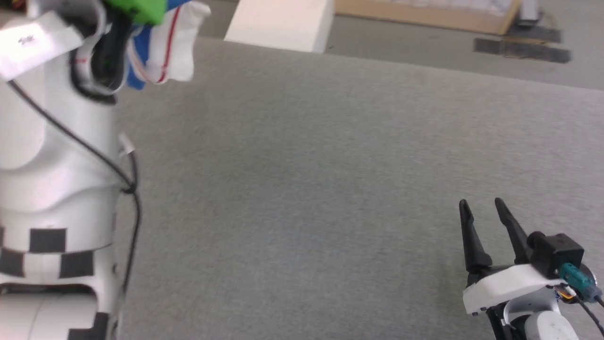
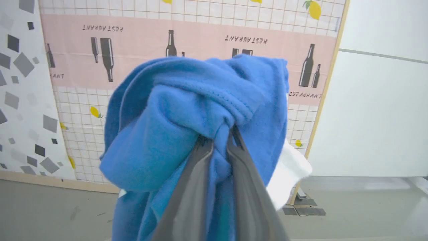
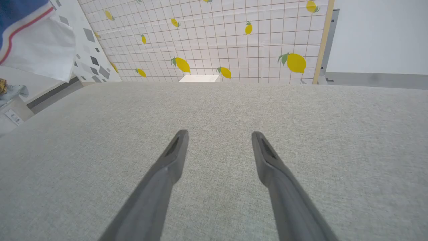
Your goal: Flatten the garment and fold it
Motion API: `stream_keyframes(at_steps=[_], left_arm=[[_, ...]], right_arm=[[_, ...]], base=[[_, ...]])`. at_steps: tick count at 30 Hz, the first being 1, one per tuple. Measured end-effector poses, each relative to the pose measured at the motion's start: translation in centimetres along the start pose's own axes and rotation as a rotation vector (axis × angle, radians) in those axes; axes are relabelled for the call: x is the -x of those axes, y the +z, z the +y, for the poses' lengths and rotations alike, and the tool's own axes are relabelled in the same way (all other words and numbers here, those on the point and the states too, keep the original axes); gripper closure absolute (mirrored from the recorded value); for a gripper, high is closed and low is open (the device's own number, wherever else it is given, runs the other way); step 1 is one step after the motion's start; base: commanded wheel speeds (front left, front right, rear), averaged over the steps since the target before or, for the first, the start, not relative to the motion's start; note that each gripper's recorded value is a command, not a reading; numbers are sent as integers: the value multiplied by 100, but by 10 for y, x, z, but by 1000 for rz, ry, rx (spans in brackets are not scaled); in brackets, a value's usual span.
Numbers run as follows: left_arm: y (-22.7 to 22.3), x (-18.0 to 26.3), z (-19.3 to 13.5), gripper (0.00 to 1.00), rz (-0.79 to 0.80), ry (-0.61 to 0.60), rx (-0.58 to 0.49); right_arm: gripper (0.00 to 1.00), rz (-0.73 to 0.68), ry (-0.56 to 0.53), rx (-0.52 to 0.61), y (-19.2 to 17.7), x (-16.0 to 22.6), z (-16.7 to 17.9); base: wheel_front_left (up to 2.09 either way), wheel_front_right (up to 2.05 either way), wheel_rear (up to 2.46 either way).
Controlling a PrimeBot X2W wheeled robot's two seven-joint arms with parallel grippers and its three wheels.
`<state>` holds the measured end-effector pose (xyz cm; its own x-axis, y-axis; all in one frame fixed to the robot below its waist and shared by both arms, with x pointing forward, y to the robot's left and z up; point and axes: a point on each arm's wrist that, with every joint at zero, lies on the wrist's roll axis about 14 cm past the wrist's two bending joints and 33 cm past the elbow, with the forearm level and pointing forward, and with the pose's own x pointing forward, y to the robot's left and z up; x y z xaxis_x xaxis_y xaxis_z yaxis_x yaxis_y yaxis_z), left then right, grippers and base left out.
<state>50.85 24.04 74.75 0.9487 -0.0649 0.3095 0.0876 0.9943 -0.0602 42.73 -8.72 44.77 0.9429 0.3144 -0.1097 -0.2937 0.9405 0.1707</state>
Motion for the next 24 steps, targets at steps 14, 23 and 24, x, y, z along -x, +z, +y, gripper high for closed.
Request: stream_keyframes(at_steps=[14, 23, 24], left_arm=[[-89, 20, -192, 100, 260, -439, 252], [-276, 197, -257, 100, 1064, -598, 336], [-287, 218, -260, 100, 1141, -614, 336]], right_arm=[[0, -79, -228, -6, 22, 61, -65], [0, -96, -311, -14, 26, 88, -85], [0, -96, -314, -15, 25, 89, -86]], base=[[0, 0, 0], [0, 0, 0], [0, 0, 0]])
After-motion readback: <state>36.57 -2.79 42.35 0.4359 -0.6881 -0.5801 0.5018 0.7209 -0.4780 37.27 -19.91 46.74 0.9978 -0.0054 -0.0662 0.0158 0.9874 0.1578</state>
